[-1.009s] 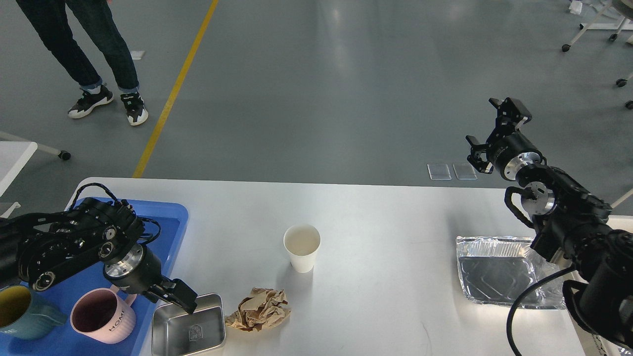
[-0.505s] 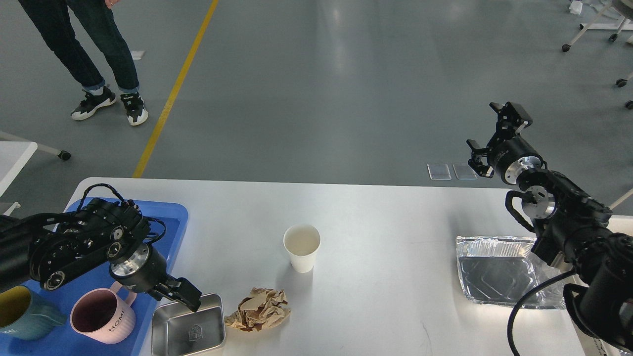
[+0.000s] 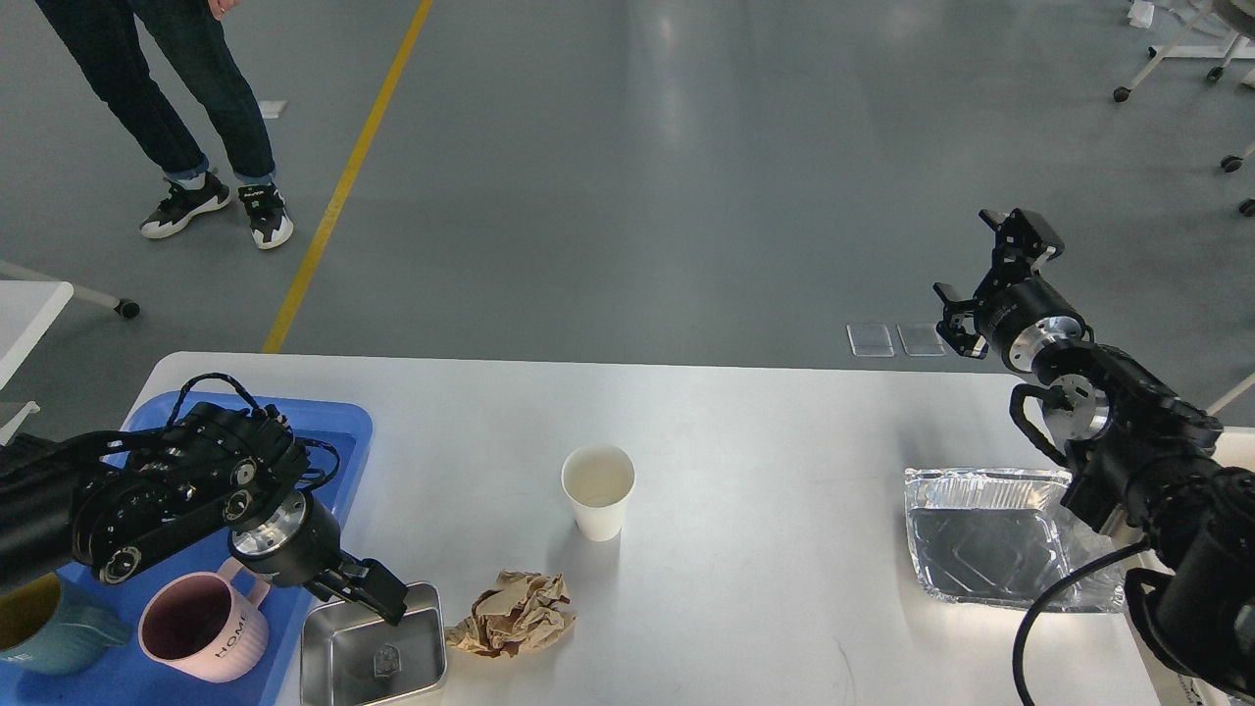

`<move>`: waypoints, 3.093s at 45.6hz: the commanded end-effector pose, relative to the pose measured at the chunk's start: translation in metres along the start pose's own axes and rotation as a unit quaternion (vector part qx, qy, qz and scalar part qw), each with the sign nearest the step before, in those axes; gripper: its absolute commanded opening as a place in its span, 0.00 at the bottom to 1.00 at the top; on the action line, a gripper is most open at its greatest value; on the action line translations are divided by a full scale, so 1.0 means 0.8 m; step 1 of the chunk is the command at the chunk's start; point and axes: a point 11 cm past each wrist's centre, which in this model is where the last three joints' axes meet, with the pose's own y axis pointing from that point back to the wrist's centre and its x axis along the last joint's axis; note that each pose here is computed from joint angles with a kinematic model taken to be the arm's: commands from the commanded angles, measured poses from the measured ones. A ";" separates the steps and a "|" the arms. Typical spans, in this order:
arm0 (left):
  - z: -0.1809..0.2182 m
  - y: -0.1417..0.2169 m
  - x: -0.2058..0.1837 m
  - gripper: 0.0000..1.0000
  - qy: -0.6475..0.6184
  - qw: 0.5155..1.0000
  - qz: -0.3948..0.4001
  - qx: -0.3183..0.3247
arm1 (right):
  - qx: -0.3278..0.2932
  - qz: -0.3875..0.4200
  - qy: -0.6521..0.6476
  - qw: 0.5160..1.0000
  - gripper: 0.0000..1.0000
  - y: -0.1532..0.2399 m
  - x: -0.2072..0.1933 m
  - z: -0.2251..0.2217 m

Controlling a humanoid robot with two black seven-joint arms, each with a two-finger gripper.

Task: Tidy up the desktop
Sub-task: 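Grasp the rim of the small steel tray with the left gripper, then lift the steel tray high above the table with the left gripper, then lower the steel tray into the blue bin and open the left gripper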

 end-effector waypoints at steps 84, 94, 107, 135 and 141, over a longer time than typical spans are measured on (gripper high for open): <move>-0.007 0.125 0.101 0.00 0.018 0.983 0.170 0.060 | -0.006 0.013 0.003 1.000 1.00 0.010 0.020 0.006; 0.001 0.237 0.143 0.00 0.044 0.961 0.273 0.023 | -0.003 0.011 0.003 1.000 1.00 0.008 0.017 0.003; 0.007 0.377 0.157 0.00 0.062 0.929 0.364 0.011 | 0.004 0.004 0.006 1.000 1.00 0.002 0.009 -0.011; -0.139 0.321 0.043 0.00 0.203 0.931 0.293 0.081 | 0.006 0.004 0.009 1.000 1.00 0.004 0.016 -0.016; -0.157 0.291 0.027 0.00 0.226 0.926 0.291 0.083 | -0.001 -0.001 0.004 1.000 1.00 0.003 0.007 -0.005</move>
